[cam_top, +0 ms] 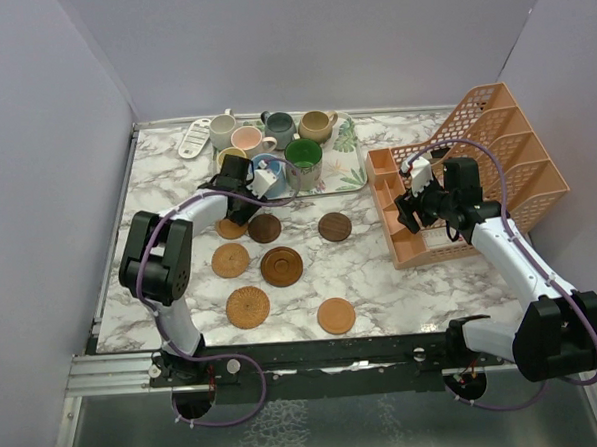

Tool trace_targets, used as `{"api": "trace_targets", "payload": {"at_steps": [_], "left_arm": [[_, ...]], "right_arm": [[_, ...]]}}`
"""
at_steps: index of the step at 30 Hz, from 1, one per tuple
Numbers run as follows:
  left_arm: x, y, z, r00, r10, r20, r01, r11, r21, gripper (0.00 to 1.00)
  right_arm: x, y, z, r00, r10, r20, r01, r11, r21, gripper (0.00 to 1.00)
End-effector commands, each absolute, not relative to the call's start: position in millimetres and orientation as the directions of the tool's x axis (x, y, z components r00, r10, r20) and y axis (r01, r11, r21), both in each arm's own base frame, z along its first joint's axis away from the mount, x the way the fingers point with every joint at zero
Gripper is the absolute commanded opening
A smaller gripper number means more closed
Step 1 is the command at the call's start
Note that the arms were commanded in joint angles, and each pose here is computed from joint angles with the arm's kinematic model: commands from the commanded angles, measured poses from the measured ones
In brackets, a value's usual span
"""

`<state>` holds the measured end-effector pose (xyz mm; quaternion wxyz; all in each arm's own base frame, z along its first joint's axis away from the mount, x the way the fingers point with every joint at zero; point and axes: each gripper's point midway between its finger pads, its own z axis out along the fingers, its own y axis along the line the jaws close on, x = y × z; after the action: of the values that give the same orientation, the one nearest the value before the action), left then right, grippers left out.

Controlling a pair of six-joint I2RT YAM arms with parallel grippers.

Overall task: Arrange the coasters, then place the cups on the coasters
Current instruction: Move the coaster to the center of the board.

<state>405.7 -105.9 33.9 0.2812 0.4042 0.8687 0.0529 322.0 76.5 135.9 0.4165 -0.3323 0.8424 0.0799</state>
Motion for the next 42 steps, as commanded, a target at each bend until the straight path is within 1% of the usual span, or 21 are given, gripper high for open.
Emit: {"api": "trace_targets", "payload": {"at_steps": [1,13,18,22,33,42], "left_arm": [[355.4,-132.6,-10.5,-0.551,0.758,-0.349,0.766,0.625,0.149,0.54],[344.2,-192.6,-12.3,-0.454,0.819,-0.351,0.843,0.522,0.127,0.54],[330.7,-215.1,-10.4,-0.433,0.820,-0.374,0.868,0.491,0.072,0.54],[327.7,-222.5,-9.1,-0.424,0.826,-0.372,0.873,0.483,0.076,0.54],[340.5,-197.4,-13.0,-0.456,0.835,-0.309,0.831,0.523,0.188,0.54],[336.6,-162.7,-7.5,-0.501,0.819,-0.281,0.808,0.559,0.188,0.54]], "right_arm": [[323.9,72.6,135.5,-0.426,-0.500,-0.754,-0.619,0.769,-0.161,0.67],[323.7,71.9,135.8,-0.426,-0.501,-0.753,-0.616,0.770,-0.163,0.67],[323.7,71.9,135.9,-0.426,-0.501,-0.754,-0.616,0.770,-0.163,0.67],[323.9,71.5,137.0,-0.425,-0.500,-0.755,-0.614,0.772,-0.166,0.67],[323.8,72.0,137.1,-0.425,-0.499,-0.756,-0.616,0.771,-0.162,0.67],[323.8,72.4,136.9,-0.422,-0.501,-0.756,-0.618,0.769,-0.164,0.67]]}}
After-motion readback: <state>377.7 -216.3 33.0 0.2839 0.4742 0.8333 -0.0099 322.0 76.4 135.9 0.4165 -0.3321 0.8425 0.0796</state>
